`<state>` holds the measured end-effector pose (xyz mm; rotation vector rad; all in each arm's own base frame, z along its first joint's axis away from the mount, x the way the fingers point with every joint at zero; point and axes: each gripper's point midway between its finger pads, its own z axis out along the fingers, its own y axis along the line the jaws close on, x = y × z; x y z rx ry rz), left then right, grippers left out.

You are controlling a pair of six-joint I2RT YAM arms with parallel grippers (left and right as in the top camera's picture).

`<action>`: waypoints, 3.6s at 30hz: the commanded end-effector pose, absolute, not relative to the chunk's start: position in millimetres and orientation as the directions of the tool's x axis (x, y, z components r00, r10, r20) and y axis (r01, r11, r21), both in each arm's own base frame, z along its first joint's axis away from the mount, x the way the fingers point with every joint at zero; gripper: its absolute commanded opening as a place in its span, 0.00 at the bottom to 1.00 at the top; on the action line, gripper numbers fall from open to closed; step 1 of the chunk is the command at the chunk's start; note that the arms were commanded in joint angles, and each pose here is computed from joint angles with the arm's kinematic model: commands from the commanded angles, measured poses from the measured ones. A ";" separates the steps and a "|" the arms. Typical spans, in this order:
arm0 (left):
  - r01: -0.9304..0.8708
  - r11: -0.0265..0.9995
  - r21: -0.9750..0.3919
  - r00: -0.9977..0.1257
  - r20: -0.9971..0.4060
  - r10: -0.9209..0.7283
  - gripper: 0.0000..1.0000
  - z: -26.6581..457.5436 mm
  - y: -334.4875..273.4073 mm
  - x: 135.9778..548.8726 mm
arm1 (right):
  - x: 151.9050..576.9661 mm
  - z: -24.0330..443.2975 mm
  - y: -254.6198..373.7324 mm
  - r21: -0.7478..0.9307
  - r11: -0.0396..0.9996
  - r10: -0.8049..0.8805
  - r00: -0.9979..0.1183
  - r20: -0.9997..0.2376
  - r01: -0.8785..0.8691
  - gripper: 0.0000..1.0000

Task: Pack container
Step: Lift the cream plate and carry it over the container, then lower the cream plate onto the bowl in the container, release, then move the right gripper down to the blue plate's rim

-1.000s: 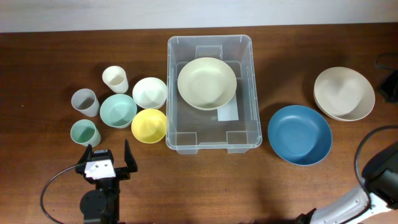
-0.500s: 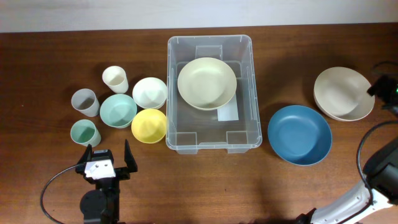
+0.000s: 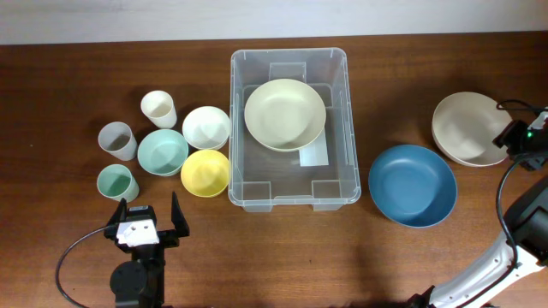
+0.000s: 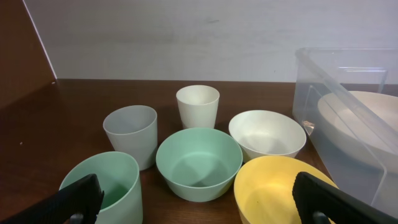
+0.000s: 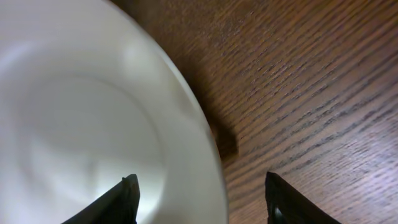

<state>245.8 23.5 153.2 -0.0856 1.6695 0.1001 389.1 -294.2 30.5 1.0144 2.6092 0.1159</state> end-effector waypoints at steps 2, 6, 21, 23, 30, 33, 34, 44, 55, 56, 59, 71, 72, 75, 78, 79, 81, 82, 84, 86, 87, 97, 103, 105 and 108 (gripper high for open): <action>-0.107 0.994 0.029 -0.098 -0.995 0.019 1.00 152.8 22.0 245.9 | 387.9 2.4 -286.3 0.223 0.736 0.677 -0.701 -0.224 0.640 0.51; -0.107 0.994 0.030 -0.099 -0.995 0.019 1.00 152.6 22.0 245.9 | 390.8 2.9 -285.6 0.236 0.737 0.676 -0.700 -0.231 0.634 0.33; -0.107 0.994 0.030 -0.099 -0.995 0.019 1.00 152.6 22.0 245.9 | 422.2 40.5 -271.0 0.410 0.740 0.661 -0.687 -0.302 0.532 0.04; -0.107 0.994 0.029 -0.098 -0.995 0.019 1.00 152.8 22.0 245.9 | 433.7 59.7 -266.4 0.467 0.741 0.653 -0.680 -0.334 0.482 0.04; -0.107 0.994 0.030 -0.099 -0.995 0.019 1.00 152.6 22.0 245.9 | 451.8 142.1 -265.8 0.499 0.784 0.606 -0.632 -0.483 0.371 0.04; -0.107 0.994 0.030 -0.099 -0.995 0.019 1.00 152.6 22.0 245.9 | 454.8 182.0 -248.2 0.504 0.817 0.554 -0.625 -0.551 0.280 0.04; -0.107 0.994 0.030 -0.099 -0.995 0.019 1.00 152.6 22.0 245.9 | 457.0 197.4 -236.7 0.500 0.829 0.533 -0.623 -0.572 0.250 0.04; -0.107 0.994 0.029 -0.098 -0.995 0.019 1.00 152.8 22.0 245.9 | 493.9 306.1 -15.9 0.252 0.961 0.130 -0.615 -0.778 -0.115 0.04; -0.107 0.994 0.030 -0.099 -0.995 0.019 1.00 152.6 22.0 245.9 | 507.7 239.4 155.5 -0.058 0.973 -0.192 -0.652 -0.734 -0.222 0.04; -0.107 0.994 0.029 -0.098 -0.995 0.019 1.00 152.8 22.0 245.9 | 509.3 229.9 162.0 -0.057 0.971 -0.199 -0.661 -0.724 -0.231 0.04; -0.107 0.994 0.029 -0.098 -0.995 0.019 1.00 152.8 22.0 245.9 | 516.1 201.5 163.0 -0.031 0.980 -0.162 -0.705 -0.690 -0.195 0.04; -0.107 0.994 0.029 -0.098 -0.995 0.019 1.00 152.8 22.0 245.9 | 525.1 137.4 164.2 -0.027 0.978 -0.179 -0.778 -0.602 -0.205 0.41; -0.107 0.994 0.029 -0.099 -0.995 0.019 1.00 152.6 21.9 245.9 | 525.5 138.1 164.3 -0.027 0.978 -0.179 -0.777 -0.604 -0.205 0.50; -0.107 0.994 0.029 -0.098 -0.995 0.019 1.00 152.8 22.0 245.9 | 525.0 148.0 164.0 -0.028 0.978 -0.180 -0.766 -0.617 -0.207 0.67; -0.107 0.994 0.030 -0.099 -0.995 0.019 1.00 152.6 22.0 245.9 | 519.2 179.0 158.4 -0.051 0.976 -0.195 -0.744 -0.639 -0.212 0.70; -0.107 0.994 0.030 -0.099 -0.995 0.019 1.00 152.6 22.0 245.9 | 517.3 190.7 153.4 -0.067 0.978 -0.191 -0.736 -0.649 -0.195 0.71; -0.107 0.994 0.029 -0.098 -0.995 0.019 1.00 152.8 22.0 245.9 | 510.7 219.4 136.0 -0.117 0.984 -0.180 -0.723 -0.667 -0.137 0.71; -0.107 0.994 0.029 -0.098 -0.995 0.019 1.00 152.8 22.0 245.9 | 505.0 236.6 121.0 -0.140 0.987 -0.155 -0.719 -0.677 -0.081 0.72; -0.107 0.994 0.030 -0.099 -0.995 0.019 1.00 152.6 22.0 245.9 | 490.5 266.5 85.2 -0.165 0.986 -0.092 -0.714 -0.694 0.034 0.72; -0.107 0.994 0.030 -0.099 -0.995 0.019 0.99 152.6 22.0 245.9 | 476.2 284.6 50.6 -0.158 0.981 -0.030 -0.715 -0.699 0.113 0.72; -0.107 0.994 0.029 -0.098 -0.995 0.019 1.00 152.8 22.0 245.9 | 462.9 293.0 16.9 -0.138 0.970 0.048 -0.720 -0.693 0.198 0.72; -0.107 0.994 0.030 -0.099 -0.995 0.019 1.00 152.6 22.0 245.9 | 385.8 229.0 -106.7 0.075 0.900 0.426 -0.829 -0.362 0.429 0.72; -0.107 0.994 0.029 -0.098 -0.995 0.019 1.00 152.8 22.0 245.9 | 347.4 164.6 -85.9 0.105 0.892 0.450 -0.884 -0.127 0.439 0.40; -0.107 0.994 0.030 -0.099 -0.995 0.019 1.00 152.6 22.0 245.9 | 330.6 133.0 -68.8 0.088 0.904 0.422 -0.906 -0.037 0.418 0.04; -0.107 0.994 0.030 -0.099 -0.995 0.019 1.00 152.6 22.0 245.9 | 321.9 99.5 -56.9 0.080 0.915 0.397 -0.918 0.001 0.396 0.04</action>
